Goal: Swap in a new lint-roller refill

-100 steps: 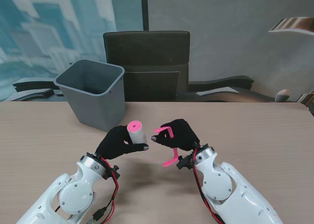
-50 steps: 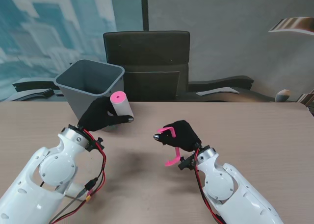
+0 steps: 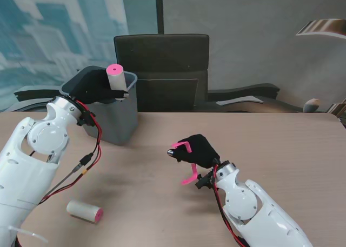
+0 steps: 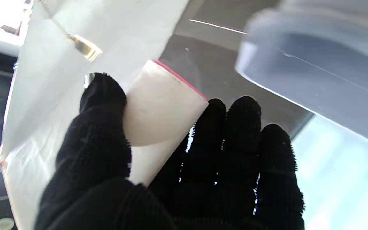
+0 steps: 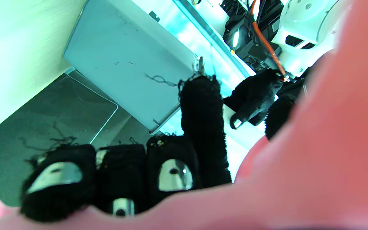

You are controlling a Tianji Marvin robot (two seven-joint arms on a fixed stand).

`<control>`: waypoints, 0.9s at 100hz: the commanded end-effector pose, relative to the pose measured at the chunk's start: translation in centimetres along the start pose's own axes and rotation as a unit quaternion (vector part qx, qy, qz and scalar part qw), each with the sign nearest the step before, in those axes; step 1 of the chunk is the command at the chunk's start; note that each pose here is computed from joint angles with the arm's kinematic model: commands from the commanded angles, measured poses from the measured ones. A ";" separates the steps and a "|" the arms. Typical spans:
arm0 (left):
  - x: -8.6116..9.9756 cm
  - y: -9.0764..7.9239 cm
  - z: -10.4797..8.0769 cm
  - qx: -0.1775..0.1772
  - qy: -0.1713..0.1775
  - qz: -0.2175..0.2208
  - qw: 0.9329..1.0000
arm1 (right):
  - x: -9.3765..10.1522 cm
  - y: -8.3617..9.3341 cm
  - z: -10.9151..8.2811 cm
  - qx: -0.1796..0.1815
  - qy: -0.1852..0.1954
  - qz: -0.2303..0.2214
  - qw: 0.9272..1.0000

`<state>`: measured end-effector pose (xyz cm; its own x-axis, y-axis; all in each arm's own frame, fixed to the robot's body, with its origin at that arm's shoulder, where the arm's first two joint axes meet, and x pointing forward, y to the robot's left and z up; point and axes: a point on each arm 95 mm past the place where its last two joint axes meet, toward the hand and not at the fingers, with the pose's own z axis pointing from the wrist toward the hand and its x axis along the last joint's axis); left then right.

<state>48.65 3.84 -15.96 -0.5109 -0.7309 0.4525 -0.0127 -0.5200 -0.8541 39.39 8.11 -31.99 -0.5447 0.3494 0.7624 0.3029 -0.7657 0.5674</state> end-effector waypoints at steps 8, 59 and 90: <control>-1.9 -2.2 1.4 -0.008 -0.021 0.036 0.999 | 0.0 -0.3 0.1 0.011 -0.001 0.002 1.000; -5.7 -3.4 4.0 -0.038 -0.052 0.127 0.990 | -0.1 -0.4 0.1 0.016 -0.005 0.009 1.000; -3.7 -4.2 0.7 -0.018 0.005 0.150 0.989 | -0.2 -0.4 0.1 0.017 -0.006 0.009 1.000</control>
<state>53.13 8.73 -13.75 -0.4398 -0.8669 0.2347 0.0952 -0.3048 -0.9476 39.66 8.17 -32.28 -0.5297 0.3454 0.7746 0.3267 -0.7597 0.5622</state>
